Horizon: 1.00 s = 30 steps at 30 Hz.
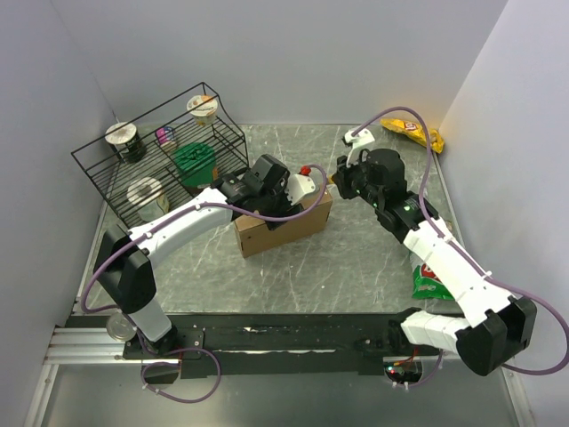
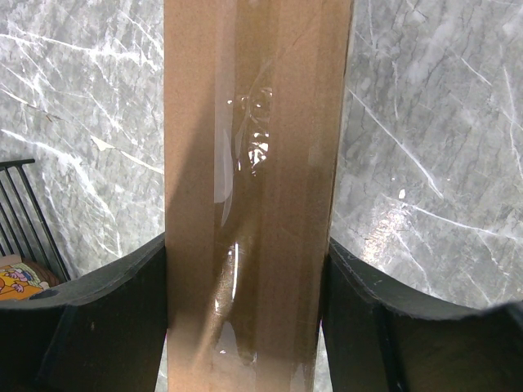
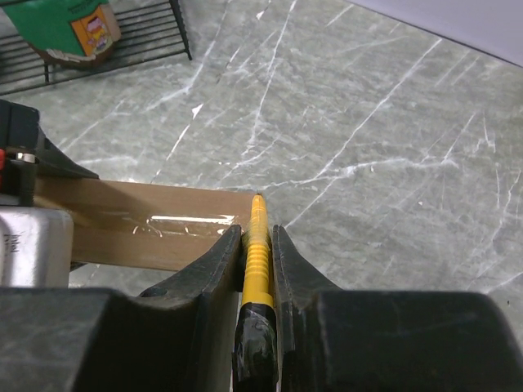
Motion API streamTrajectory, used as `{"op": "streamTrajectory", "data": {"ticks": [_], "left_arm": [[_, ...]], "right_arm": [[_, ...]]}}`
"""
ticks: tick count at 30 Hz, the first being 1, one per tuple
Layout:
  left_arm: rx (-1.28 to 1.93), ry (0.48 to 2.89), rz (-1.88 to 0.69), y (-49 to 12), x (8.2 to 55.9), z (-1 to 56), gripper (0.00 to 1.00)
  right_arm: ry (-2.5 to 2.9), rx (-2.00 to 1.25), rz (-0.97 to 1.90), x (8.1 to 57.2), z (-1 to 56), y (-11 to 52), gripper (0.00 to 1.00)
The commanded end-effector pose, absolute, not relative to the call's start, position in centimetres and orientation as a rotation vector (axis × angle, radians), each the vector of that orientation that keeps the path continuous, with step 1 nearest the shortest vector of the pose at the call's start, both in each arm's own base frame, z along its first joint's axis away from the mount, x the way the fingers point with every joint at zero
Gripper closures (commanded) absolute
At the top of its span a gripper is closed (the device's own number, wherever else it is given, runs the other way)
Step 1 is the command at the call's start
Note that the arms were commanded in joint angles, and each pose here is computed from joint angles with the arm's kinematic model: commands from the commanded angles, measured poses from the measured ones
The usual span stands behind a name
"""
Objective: Unpack the express box
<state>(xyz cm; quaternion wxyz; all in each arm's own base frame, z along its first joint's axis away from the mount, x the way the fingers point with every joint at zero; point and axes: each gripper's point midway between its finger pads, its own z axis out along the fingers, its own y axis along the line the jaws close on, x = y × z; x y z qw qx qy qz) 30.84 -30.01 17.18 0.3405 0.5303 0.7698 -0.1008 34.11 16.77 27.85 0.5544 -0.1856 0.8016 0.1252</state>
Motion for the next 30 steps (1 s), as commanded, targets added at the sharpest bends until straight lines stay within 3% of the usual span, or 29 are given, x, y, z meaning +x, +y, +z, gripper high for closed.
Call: {"op": "streamTrajectory", "data": {"ticks": [1,30], "left_arm": [[1.414,2.084,-0.296,-30.1,29.2,15.3,0.36],[1.345,2.148,-0.302,-30.6,29.9,14.5,0.37]], "right_arm": [[1.82,-0.421,0.291,34.7,30.8,16.9,1.0],[2.023,-0.546,0.333,32.2,27.7,17.5,1.0]]}}
